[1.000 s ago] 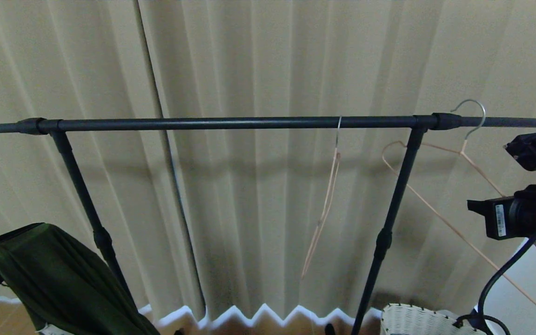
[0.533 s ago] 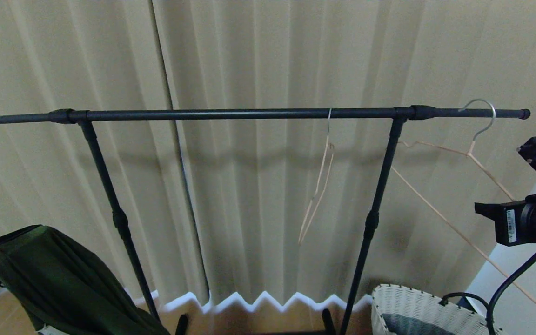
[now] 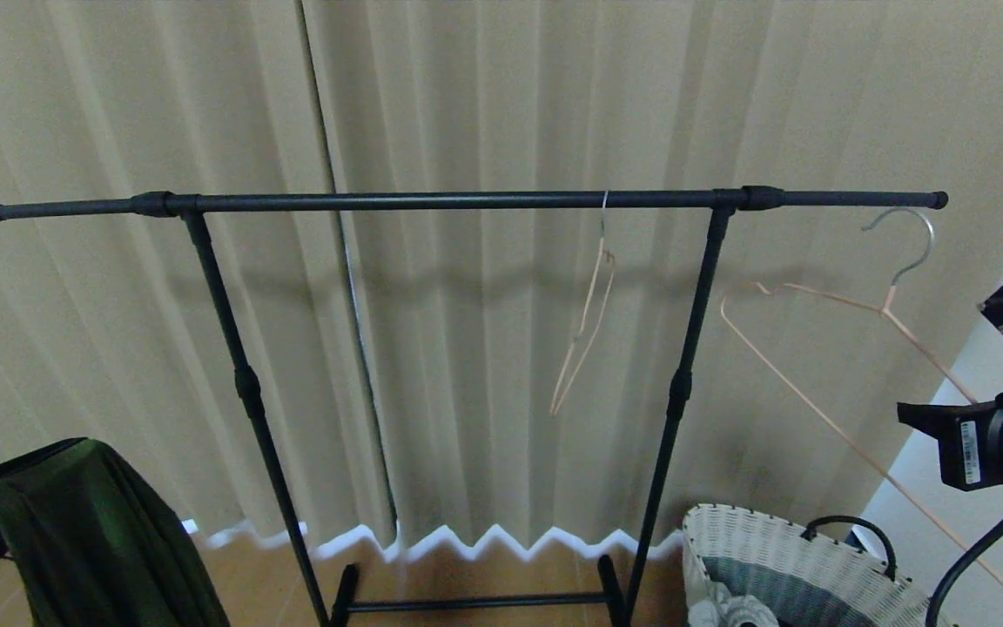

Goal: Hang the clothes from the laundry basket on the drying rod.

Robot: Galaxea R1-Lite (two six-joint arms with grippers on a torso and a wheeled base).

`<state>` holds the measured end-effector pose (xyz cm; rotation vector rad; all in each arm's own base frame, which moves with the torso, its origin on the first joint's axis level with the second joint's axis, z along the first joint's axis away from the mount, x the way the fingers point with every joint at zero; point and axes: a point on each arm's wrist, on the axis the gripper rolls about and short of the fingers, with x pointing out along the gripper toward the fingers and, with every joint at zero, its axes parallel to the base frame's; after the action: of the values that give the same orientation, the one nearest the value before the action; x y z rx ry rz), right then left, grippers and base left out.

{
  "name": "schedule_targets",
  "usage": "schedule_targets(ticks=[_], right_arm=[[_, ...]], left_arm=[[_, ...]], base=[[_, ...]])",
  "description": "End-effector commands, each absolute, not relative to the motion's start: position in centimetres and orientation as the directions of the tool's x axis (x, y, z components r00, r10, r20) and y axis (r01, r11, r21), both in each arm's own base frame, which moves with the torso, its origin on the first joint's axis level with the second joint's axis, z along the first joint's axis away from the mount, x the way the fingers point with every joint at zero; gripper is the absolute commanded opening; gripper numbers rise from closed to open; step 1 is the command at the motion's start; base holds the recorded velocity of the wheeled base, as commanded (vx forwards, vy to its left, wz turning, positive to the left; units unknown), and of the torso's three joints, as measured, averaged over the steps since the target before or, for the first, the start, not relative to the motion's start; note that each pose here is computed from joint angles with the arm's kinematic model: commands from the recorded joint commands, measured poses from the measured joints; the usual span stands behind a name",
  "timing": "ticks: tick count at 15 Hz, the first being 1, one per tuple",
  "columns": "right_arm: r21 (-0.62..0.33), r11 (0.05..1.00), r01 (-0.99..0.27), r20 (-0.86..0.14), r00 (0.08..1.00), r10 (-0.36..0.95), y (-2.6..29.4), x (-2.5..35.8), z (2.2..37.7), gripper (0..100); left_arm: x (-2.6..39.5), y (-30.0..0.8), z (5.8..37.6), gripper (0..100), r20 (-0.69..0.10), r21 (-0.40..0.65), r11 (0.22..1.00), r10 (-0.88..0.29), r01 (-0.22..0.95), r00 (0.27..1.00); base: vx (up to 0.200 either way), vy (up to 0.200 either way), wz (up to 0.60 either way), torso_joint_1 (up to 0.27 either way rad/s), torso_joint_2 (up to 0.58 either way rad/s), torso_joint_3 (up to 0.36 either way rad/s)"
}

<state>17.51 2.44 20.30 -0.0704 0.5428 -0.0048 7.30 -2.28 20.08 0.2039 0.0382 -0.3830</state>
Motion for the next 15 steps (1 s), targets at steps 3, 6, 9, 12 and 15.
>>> schedule_targets(ticks=[3,6,9,12,15], right_arm=[[-0.054,0.997,-0.049,-0.449,0.893,0.020,2.5,15.3,21.5,0],[-0.029,0.985,-0.167,-0.404,0.904,0.141,3.6,13.8,22.0,0],[0.021,0.934,-0.356,-0.390,0.857,0.336,5.3,13.2,22.2,0],[0.123,0.844,-0.522,-0.351,0.773,0.529,7.2,12.9,22.6,0],[0.183,0.760,-0.624,-0.380,0.668,0.640,9.0,13.1,21.9,0]], left_arm=[[9.0,-2.7,20.0,0,-0.143,0.188,0.905,-0.360,0.382,0.922],[12.6,-3.7,22.0,0,-0.172,0.193,0.911,-0.333,0.363,0.927],[18.2,-4.9,23.9,0,-0.204,0.209,0.948,-0.198,0.241,0.959],[21.5,-6.4,26.0,0,-0.174,0.220,0.957,-0.153,0.190,0.973],[24.1,-8.9,27.9,0,-0.204,0.196,0.959,-0.162,0.202,0.965]], base=[[0.000,0.000,0.00,0.000,0.00,0.000],[0.000,0.000,0.00,0.000,0.00,0.000],[0.000,0.000,0.00,0.000,0.00,0.000],[0.000,0.000,0.00,0.000,0.00,0.000],[0.000,0.000,0.00,0.000,0.00,0.000]])
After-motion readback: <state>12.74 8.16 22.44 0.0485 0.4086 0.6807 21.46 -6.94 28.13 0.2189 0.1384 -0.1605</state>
